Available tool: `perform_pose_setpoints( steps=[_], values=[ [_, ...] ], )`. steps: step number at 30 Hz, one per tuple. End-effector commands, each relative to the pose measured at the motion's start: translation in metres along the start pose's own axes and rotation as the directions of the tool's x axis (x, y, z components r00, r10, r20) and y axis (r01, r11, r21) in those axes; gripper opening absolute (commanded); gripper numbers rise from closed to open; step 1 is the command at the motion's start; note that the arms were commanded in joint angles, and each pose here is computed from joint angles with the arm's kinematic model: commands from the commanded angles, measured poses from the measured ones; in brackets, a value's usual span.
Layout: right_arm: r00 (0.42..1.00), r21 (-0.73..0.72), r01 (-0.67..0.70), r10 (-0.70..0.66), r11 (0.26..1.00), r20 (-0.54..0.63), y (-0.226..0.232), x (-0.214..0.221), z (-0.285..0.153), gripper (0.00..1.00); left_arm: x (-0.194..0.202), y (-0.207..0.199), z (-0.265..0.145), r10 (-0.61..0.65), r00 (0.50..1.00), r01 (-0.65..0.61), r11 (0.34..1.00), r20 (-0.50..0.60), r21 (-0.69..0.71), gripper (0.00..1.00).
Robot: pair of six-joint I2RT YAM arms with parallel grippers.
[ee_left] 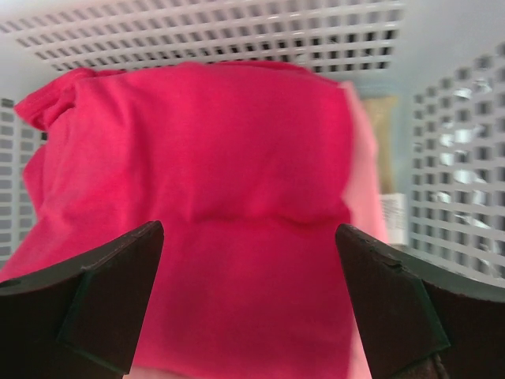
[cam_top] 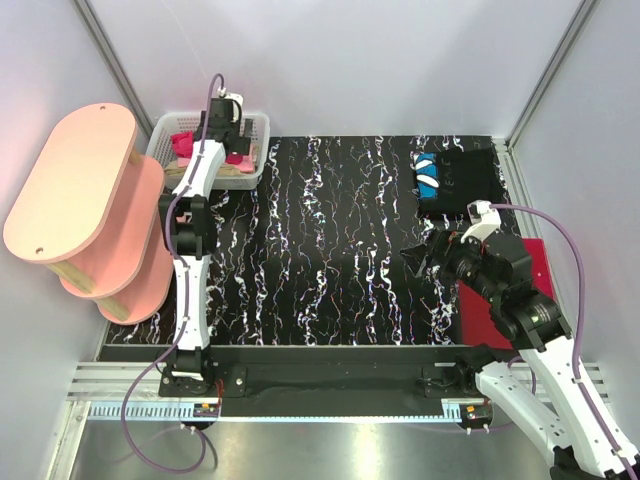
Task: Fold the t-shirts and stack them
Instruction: Grab crumpled tshirt from bin with the left arm
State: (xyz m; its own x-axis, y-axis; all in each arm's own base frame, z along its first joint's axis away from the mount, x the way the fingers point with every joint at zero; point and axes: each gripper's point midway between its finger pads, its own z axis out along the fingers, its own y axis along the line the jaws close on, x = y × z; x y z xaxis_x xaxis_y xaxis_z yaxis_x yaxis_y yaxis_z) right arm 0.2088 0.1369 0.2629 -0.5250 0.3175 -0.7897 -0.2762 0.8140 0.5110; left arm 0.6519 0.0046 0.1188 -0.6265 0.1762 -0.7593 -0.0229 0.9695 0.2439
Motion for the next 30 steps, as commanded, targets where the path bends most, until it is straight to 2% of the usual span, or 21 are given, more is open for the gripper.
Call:
perform_pose_setpoints(
  steps=[1, 11, 16, 19, 20, 21, 22, 23, 27, 30],
  values=[
    [1.0, -0.083, 0.014, -0.012, 0.996, 0.025, 0.02, -0.013, -0.001, 1.0, -0.025, 0.016, 0.007, 0.005, 0.995, 0.001, 0.998, 0.103, -0.059, 0.95],
    [1.0, -0.138, 0.011, -0.007, 0.99, 0.024, 0.035, -0.022, -0.002, 1.0, 0.004, 0.004, 0.028, 0.078, 0.996, -0.077, 0.997, 0.048, -0.03, 0.91],
    [1.0, -0.147, 0.004, -0.004, 0.989, 0.0, 0.036, -0.018, 0.001, 1.0, 0.017, -0.001, 0.029, 0.117, 0.993, -0.116, 0.993, 0.013, -0.016, 0.8],
    [1.0, -0.151, 0.006, -0.006, 0.988, 0.002, 0.037, -0.018, 0.0, 1.0, 0.02, -0.005, 0.025, 0.143, 0.99, -0.143, 0.99, 0.002, -0.003, 0.55],
    [1.0, -0.151, 0.003, -0.003, 0.988, 0.001, 0.037, -0.018, -0.001, 1.0, 0.019, -0.005, 0.023, 0.145, 0.989, -0.145, 0.989, 0.004, -0.002, 0.31],
    [1.0, -0.153, 0.004, -0.003, 0.988, 0.002, 0.037, -0.018, -0.001, 1.0, 0.017, -0.006, 0.019, 0.149, 0.989, -0.149, 0.989, 0.005, 0.002, 0.17],
    [1.0, -0.151, 0.001, -0.001, 0.989, 0.0, 0.037, -0.017, -0.001, 1.0, 0.015, -0.005, 0.017, 0.147, 0.989, -0.147, 0.989, 0.007, 0.001, 0.06],
    [1.0, -0.153, 0.0, 0.0, 0.988, 0.0, 0.037, -0.017, -0.002, 1.0, 0.012, -0.006, 0.014, 0.143, 0.99, -0.143, 0.99, 0.01, 0.001, 0.0],
    [1.0, -0.152, -0.008, 0.007, 0.988, -0.006, 0.034, -0.011, -0.003, 1.0, -0.013, -0.004, -0.013, 0.108, 0.992, -0.109, 0.994, 0.057, 0.016, 0.0],
    [1.0, -0.149, -0.009, 0.007, 0.989, -0.013, 0.031, -0.005, -0.003, 1.0, -0.051, -0.008, -0.058, 0.097, 0.985, -0.104, 0.994, 0.141, 0.045, 0.0]
  ],
)
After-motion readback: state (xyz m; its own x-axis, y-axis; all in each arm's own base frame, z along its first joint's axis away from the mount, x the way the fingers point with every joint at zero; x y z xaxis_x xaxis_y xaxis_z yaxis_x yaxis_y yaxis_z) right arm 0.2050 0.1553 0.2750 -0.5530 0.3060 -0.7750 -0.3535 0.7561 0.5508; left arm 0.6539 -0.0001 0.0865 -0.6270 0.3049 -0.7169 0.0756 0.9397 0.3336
